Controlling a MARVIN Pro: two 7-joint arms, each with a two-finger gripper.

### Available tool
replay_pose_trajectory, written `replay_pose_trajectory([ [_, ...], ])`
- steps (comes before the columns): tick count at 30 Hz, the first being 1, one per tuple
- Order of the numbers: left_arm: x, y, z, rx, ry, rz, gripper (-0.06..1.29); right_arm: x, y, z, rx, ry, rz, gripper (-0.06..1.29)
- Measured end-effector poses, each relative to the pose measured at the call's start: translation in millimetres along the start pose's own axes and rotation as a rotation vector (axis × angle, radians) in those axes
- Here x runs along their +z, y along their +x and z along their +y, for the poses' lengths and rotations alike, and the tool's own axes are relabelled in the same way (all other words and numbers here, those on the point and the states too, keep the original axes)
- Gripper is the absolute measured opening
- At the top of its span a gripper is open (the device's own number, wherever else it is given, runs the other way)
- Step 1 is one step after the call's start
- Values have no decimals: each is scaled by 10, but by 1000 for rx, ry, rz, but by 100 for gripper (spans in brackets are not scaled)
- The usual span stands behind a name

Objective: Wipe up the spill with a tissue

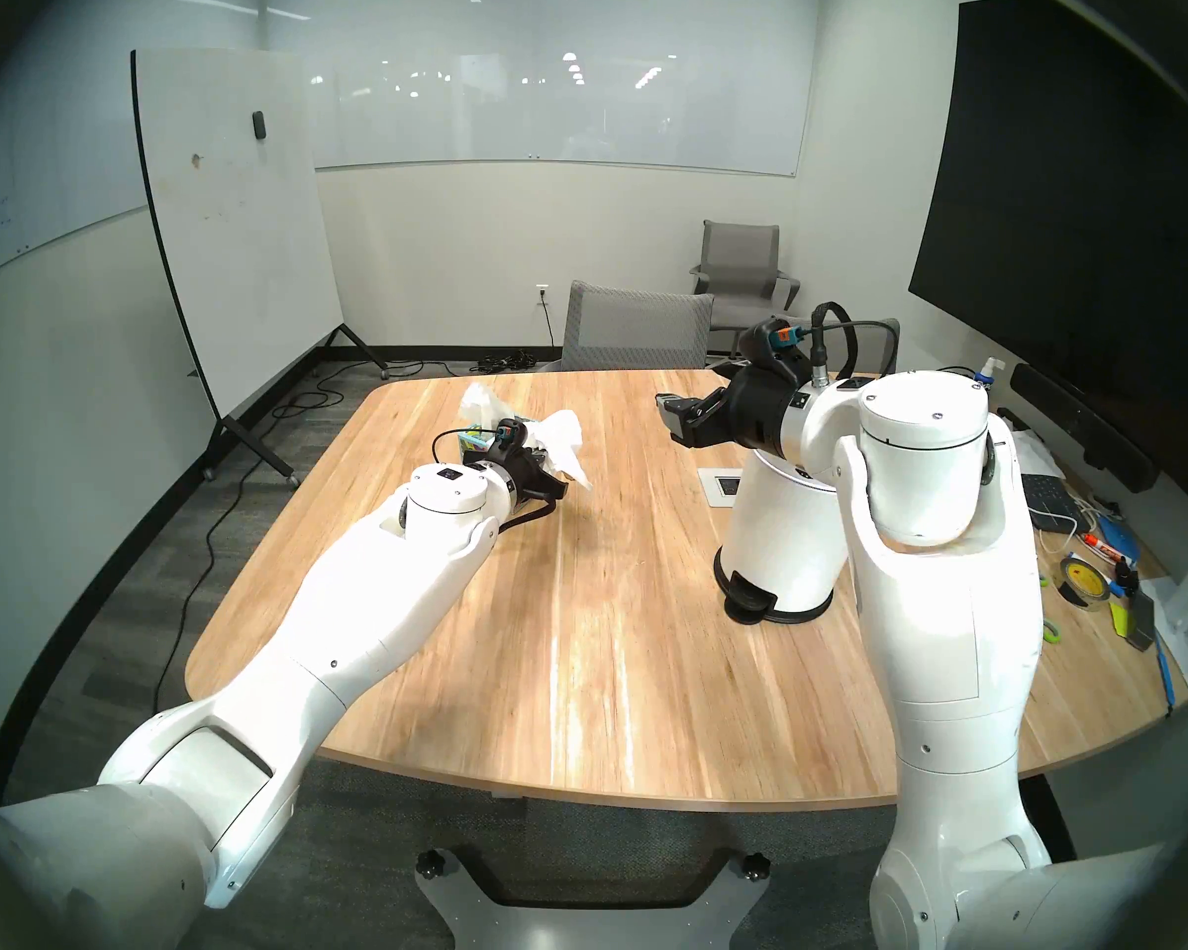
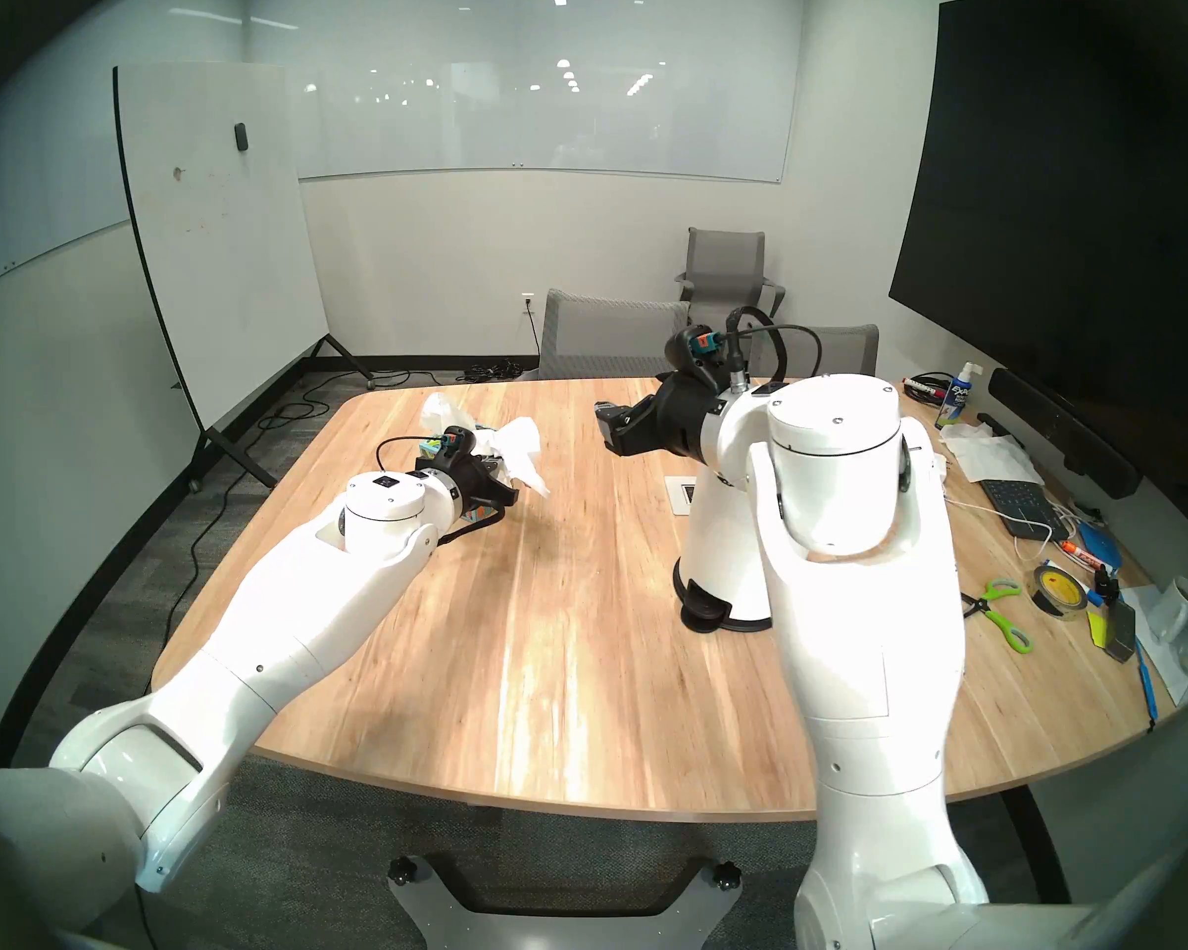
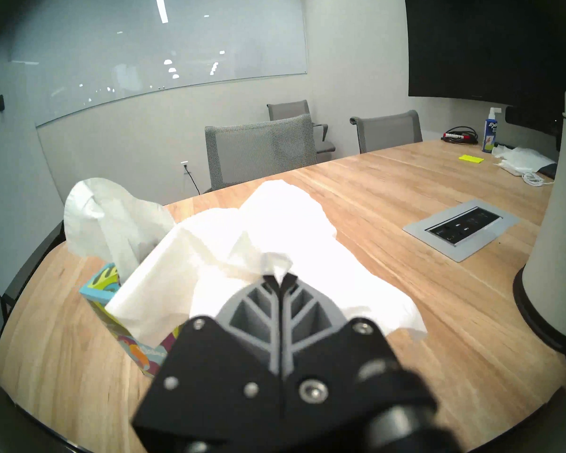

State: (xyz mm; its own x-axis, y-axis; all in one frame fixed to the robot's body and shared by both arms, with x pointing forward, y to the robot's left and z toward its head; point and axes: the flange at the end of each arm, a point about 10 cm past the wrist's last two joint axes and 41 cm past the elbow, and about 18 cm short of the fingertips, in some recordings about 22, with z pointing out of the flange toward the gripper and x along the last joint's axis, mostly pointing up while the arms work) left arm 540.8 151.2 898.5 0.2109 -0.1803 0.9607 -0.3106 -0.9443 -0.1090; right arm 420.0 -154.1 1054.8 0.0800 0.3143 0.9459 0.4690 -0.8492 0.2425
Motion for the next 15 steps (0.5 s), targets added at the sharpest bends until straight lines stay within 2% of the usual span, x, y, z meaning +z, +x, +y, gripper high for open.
replay_pose_trajectory([
  [9,-154,391,-7,-64,44,46,-2,0,0,0,0,0,0,123],
  [15,-291,452,20,-93,79,58,-2,0,0,0,0,0,0,123],
])
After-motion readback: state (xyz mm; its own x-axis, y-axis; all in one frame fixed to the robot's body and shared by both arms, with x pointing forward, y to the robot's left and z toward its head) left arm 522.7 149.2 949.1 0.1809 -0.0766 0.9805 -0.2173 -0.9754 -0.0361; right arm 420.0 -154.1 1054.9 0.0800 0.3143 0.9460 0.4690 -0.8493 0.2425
